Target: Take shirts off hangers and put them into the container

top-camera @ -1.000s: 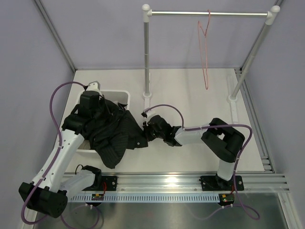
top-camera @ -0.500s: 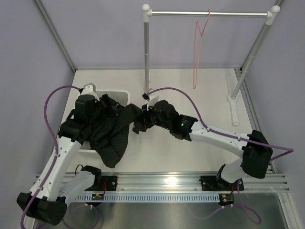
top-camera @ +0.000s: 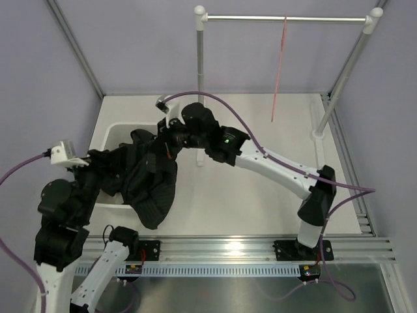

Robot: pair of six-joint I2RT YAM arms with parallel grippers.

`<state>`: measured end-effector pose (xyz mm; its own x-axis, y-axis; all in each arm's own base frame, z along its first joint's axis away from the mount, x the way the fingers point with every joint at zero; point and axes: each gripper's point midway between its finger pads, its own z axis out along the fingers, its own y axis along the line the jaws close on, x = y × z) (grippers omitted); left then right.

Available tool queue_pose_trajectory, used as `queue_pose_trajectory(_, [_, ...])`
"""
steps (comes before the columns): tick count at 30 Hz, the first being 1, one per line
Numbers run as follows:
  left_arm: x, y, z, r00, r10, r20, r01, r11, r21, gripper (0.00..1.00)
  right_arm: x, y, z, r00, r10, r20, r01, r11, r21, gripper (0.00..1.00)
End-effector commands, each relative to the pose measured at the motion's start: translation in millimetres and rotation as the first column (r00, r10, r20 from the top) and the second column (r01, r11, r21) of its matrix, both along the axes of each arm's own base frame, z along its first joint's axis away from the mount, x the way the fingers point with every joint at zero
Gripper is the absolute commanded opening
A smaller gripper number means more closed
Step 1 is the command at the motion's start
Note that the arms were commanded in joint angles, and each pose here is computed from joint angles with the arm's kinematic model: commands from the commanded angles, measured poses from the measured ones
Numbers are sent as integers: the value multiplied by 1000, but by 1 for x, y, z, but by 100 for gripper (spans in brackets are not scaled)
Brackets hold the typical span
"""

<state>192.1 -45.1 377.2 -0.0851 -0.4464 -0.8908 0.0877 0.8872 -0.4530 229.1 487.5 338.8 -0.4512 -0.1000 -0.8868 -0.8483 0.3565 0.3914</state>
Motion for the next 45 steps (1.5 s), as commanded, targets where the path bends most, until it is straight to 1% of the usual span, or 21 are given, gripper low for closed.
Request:
queue_pose_trajectory(1, [-18, 17, 23, 994, 62, 90, -61, 998, -19, 65, -17, 32, -19, 983, 164, -79, -166, 986, -17, 0])
queue_pose_trajectory(3, [-25, 20, 23, 994, 67, 88, -66, 998, -9, 64, -14, 47, -25, 978, 184, -104, -185, 983, -7, 0])
queue_pose_trajectory(4, [-28, 22, 19, 995, 72, 76, -73, 997, -1, 63, -8, 58, -55, 973, 179, -146, -187, 981, -46, 0])
queue_pose_trajectory(6, [-30, 23, 13, 995, 77, 57, -77, 997, 10, 62, -3, 67, -73, 968, 169, -184, -184, 980, -70, 0])
queue_pose_trajectory(8, [-31, 26, 7, 996, 85, 36, -86, 996, 21, 61, 6, 72, -109, 970, 112, -215, -142, 982, -127, 0])
queue_pose_trajectory(10, [-31, 26, 2, 996, 88, 29, -89, 996, 25, 62, 12, 69, -120, 980, 60, -187, -92, 982, -166, 0])
queue_pose_trajectory(12, [-31, 26, 0, 996, 85, 31, -86, 996, 26, 62, 12, 62, -125, 989, 29, -142, -59, 976, -211, 18])
queue_pose_trajectory(13, [-29, 24, -1, 996, 81, 30, -81, 996, 24, 62, 12, 55, -115, 992, 19, -122, -44, 976, -212, 29])
queue_pose_trajectory(14, [-26, 23, -3, 997, 78, 17, -78, 997, 26, 62, 12, 51, -107, 995, 19, -97, -39, 977, -210, 43])
queue_pose_trajectory(16, [-20, 20, -6, 997, 71, 4, -72, 997, 31, 62, 11, 39, -77, 999, 13, -47, -22, 982, -188, 52])
queue_pose_trajectory(18, [-13, 18, -15, 997, 74, -26, -73, 997, 29, 62, 8, 31, -60, 1000, 23, -10, -24, 984, -178, 64])
queue_pose_trajectory(19, [-10, 18, -17, 996, 80, -31, -79, 997, 25, 62, 2, 23, -41, 999, 34, 6, -33, 987, -159, 65])
queue_pose_trajectory(22, [-1, 16, -30, 994, 89, -69, -87, 996, 22, 63, -10, 4, -15, 999, 45, 29, -41, 991, -128, 69])
queue_pose_trajectory(25, [7, 14, -42, 991, 90, -103, -88, 996, 27, 64, -23, -19, 1, 999, 33, 24, -31, 995, -96, 72])
queue_pose_trajectory(27, [12, 12, -49, 989, 89, -120, -86, 996, 33, 65, -35, -29, -2, 999, 31, -24, -33, 996, -79, 72])
queue_pose_trajectory(30, [16, 9, -55, 988, 82, -132, -78, 996, 36, 66, -60, -45, -24, 995, 55, -78, -59, 997, -45, 74])
queue_pose_trajectory(31, [17, 9, -54, 988, 82, -130, -78, 996, 35, 66, -67, -53, -39, 995, 55, -82, -59, 997, -46, 78])
queue_pose_trajectory(32, [18, 9, -53, 989, 81, -126, -78, 996, 34, 66, -73, -55, -47, 994, 63, -91, -68, 997, -46, 91])
queue_pose_trajectory(33, [18, 9, -53, 989, 80, -126, -77, 997, 32, 66, -85, -55, -52, 992, 89, -91, -93, 995, -40, 96])
queue_pose_trajectory(37, [17, 7, -49, 991, 67, -118, -64, 997, 30, 66, -104, -61, -88, 990, 98, -97, -104, 993, -61, 98])
queue_pose_trajectory(45, [14, 9, -51, 990, 73, -119, -69, 997, 41, 67, -115, -40, -107, 991, 91, -99, -94, 995, -34, 91])
